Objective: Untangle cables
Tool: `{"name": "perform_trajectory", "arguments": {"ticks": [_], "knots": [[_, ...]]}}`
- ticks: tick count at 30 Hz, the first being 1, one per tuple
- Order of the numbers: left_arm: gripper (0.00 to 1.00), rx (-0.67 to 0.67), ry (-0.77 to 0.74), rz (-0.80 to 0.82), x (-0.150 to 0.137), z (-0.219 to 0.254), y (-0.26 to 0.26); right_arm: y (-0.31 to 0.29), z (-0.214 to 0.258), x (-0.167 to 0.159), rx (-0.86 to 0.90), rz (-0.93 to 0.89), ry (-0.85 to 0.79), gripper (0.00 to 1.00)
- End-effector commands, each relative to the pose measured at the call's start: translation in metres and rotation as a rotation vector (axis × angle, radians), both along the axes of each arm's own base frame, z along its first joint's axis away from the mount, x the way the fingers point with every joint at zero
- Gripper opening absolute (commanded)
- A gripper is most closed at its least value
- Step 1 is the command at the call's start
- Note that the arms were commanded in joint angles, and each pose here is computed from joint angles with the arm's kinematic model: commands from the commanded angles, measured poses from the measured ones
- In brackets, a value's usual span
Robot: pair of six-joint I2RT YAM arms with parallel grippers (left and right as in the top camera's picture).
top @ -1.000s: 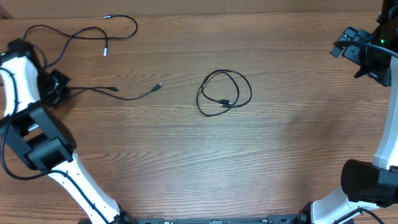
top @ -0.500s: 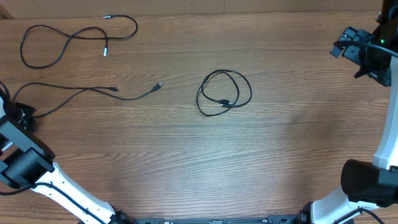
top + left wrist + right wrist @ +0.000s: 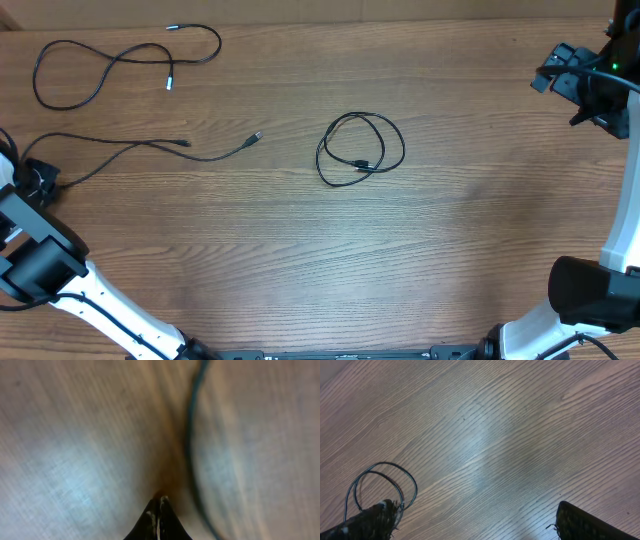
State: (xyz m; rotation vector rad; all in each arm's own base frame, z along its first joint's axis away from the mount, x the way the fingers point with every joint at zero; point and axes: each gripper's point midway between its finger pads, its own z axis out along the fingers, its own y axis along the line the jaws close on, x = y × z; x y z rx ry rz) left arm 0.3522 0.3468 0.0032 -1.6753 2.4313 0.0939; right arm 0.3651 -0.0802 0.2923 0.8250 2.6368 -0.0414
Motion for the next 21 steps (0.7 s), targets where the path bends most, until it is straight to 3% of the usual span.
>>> {"name": "perform_trajectory", "arguments": {"ticks": [1,11,21], "knots": [[0.04,-0.107,-0.062,-0.062,0.013,-0.016,-0.024,-0.002,0.002,-0.002,-0.008,-0.004,-0.005,1.0],[0.04,-0.121,-0.052,-0.085,0.011,-0.042,-0.019,-0.002,0.002,-0.002,-0.008,-0.004,-0.005,1.0],[0.04,-0.063,-0.194,-0.202,0.053,0.016,0.0,-0.002,0.002,-0.002,-0.008,-0.005,-0.005,1.0]]}}
